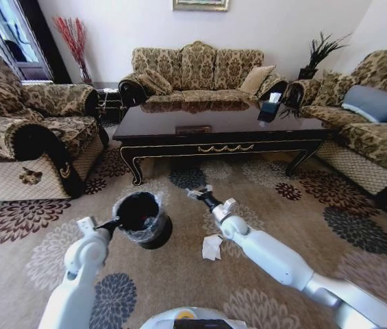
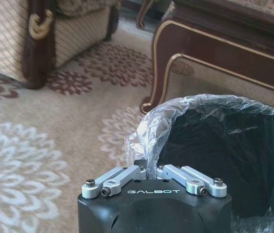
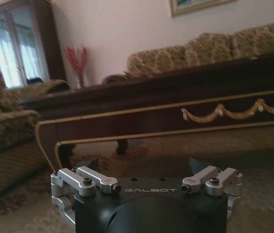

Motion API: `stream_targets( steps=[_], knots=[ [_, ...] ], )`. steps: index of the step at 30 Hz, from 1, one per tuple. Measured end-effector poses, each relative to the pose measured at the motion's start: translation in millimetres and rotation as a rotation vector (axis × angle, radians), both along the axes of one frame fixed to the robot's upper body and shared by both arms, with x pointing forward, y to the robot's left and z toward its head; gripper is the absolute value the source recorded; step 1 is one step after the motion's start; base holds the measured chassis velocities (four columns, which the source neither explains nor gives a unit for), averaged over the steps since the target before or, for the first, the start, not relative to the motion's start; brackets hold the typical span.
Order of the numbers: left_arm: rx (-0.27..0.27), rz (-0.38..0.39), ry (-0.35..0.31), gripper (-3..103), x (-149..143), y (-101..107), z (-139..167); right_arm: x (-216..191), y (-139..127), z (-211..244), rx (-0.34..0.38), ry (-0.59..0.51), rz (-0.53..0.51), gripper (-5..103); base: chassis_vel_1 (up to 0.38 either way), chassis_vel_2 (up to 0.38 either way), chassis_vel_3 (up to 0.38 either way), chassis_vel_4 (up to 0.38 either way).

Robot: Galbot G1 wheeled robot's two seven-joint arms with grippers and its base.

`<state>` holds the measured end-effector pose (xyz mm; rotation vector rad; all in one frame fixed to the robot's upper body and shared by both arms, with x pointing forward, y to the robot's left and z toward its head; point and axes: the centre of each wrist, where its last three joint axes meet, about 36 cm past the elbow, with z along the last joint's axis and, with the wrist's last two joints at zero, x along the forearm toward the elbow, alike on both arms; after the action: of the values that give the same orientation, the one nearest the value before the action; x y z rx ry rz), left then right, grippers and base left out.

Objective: Move to the front of the table and pick up the trash from the floor, then place it into the trash bin.

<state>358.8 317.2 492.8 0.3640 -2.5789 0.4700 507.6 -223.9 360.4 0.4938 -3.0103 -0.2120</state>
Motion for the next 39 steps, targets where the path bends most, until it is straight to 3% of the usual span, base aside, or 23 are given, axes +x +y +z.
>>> stream_targets(
  steps=[5,6,12,20,24,31,39],
  knots=[
    [0.01,0.039,-0.01,3,-9.7,11.1,5.3,-4.2,-18.6,-21.1,-0.058,0.116,-0.089,100,0.0,0.0,0.0,0.0],
    [0.013,0.063,-0.007,3,-15.5,17.2,5.7,-3.5,-23.7,-27.7,-0.097,0.186,-0.13,100,0.0,0.0,0.0,0.0],
    [0.027,0.122,0.001,3,-38.2,32.6,9.9,-1.4,-27.3,-50.2,-0.154,0.375,-0.222,100,0.0,0.0,0.0,0.0],
    [0.045,0.157,-0.012,3,-61.2,39.7,22.6,8.7,-34.4,-95.4,-0.227,0.42,-0.21,100,0.0,0.0,0.0,0.0],
    [0.047,0.172,-0.014,3,-74.3,37.0,27.0,15.3,-23.5,-126.4,-0.267,0.41,-0.175,100,0.0,0.0,0.0,0.0],
    [0.058,0.186,-0.026,3,-83.4,36.0,34.1,23.7,-13.3,-146.9,-0.266,0.421,-0.166,100,0.0,0.0,0.0,0.0],
    [0.065,0.202,-0.028,3,-90.4,36.0,37.3,42.1,-18.0,-156.0,-0.262,0.461,-0.303,100,0.0,0.0,0.0,0.0]
  ],
)
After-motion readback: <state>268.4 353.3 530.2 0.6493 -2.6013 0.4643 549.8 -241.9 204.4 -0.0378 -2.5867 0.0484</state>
